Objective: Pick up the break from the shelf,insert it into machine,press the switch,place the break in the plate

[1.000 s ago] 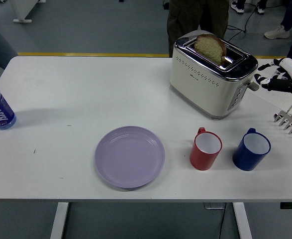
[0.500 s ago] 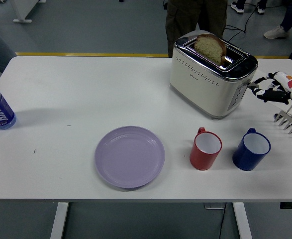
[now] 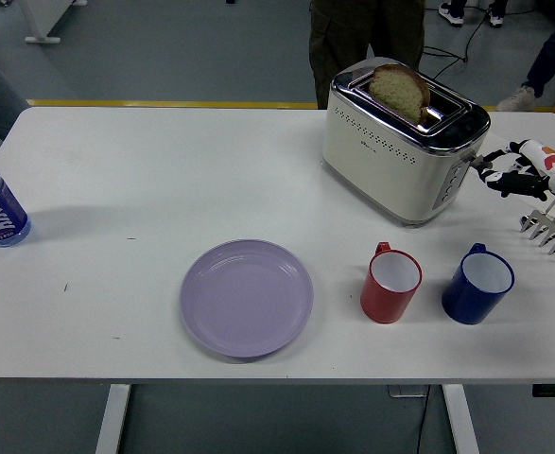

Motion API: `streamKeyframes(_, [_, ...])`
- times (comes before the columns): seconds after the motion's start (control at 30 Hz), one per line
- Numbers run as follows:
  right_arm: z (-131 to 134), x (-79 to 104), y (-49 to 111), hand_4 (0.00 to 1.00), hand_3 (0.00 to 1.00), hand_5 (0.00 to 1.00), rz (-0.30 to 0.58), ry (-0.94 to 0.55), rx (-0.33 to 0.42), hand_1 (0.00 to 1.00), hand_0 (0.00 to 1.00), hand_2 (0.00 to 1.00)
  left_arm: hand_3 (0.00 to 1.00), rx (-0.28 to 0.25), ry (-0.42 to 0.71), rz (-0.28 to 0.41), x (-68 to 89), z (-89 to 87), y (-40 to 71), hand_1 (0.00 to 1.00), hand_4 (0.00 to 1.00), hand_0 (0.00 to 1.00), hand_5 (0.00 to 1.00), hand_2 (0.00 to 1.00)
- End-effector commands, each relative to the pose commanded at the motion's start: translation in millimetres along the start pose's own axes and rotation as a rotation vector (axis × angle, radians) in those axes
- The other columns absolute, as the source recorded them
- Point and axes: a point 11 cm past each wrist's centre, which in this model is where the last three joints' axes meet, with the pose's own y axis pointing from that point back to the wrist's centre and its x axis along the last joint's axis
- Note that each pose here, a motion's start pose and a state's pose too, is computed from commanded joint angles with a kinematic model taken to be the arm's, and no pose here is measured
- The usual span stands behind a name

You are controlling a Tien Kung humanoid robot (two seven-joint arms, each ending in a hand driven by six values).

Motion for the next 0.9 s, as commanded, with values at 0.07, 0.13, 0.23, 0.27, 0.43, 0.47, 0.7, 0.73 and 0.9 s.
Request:
streamKeyframes(0.07, [0.6, -0.3, -1.0, 0.605, 0.745, 0.622, 0.001, -0.002, -0.004, 0.002, 0.008, 0.266, 0.554, 0.0, 0.001, 0.0, 0.0, -0.1, 0.0, 0.493, 0.359, 0.64, 0.834, 0.466])
streamKeyframes(0.13, [1.6, 0.1, -1.9, 0.605, 0.745, 0.622, 0.003, -0.004, -0.008, 0.002, 0.008, 0.266, 0.554, 0.0, 0.0, 0.001, 0.1, 0.0, 0.0, 0.493, 0.359, 0.64, 0.834, 0.466])
streamKeyframes(0.23, [3.4, 1.1, -2.6, 0.605, 0.745, 0.622, 0.006, -0.007, -0.014, 0.002, 0.008, 0.266, 0.554, -0.001, 0.0, 0.001, 0.2, 0.4, 0.0, 0.493, 0.359, 0.64, 0.834, 0.466])
streamKeyframes(0.27, [3.7, 1.1, -2.6, 0.606, 0.744, 0.617, 0.006, -0.008, -0.015, 0.002, 0.007, 0.266, 0.554, -0.001, 0.001, 0.001, 0.2, 0.5, 0.1, 0.494, 0.359, 0.642, 0.836, 0.467])
streamKeyframes(0.43, [5.1, -1.0, -3.9, 0.606, 0.744, 0.617, 0.001, -0.01, -0.023, 0.002, 0.007, 0.266, 0.554, -0.005, 0.003, 0.0, -0.3, 2.1, 0.5, 0.494, 0.359, 0.642, 0.836, 0.467])
streamKeyframes(0.47, [5.2, -1.5, -4.1, 0.607, 0.744, 0.612, -0.001, -0.01, -0.024, 0.002, 0.006, 0.266, 0.554, -0.005, 0.003, 0.0, -0.4, 2.4, 0.5, 0.493, 0.357, 0.641, 0.835, 0.467])
streamKeyframes(0.7, [4.3, -4.7, -4.3, 0.607, 0.742, 0.608, -0.008, -0.01, -0.023, 0.002, 0.006, 0.266, 0.554, -0.008, 0.004, -0.002, -0.9, 3.8, 0.9, 0.493, 0.355, 0.64, 0.83, 0.468])
streamKeyframes(0.73, [3.8, -4.9, -4.2, 0.607, 0.742, 0.608, -0.009, -0.01, -0.022, 0.002, 0.006, 0.266, 0.554, -0.008, 0.005, -0.002, -1.0, 3.7, 0.9, 0.493, 0.355, 0.64, 0.83, 0.468])
streamKeyframes(0.9, [3.3, -5.6, -4.4, 0.607, 0.742, 0.605, -0.01, -0.009, -0.023, 0.002, 0.005, 0.266, 0.554, -0.009, 0.004, -0.002, -1.1, 4.4, 1.1, 0.493, 0.356, 0.64, 0.831, 0.467])
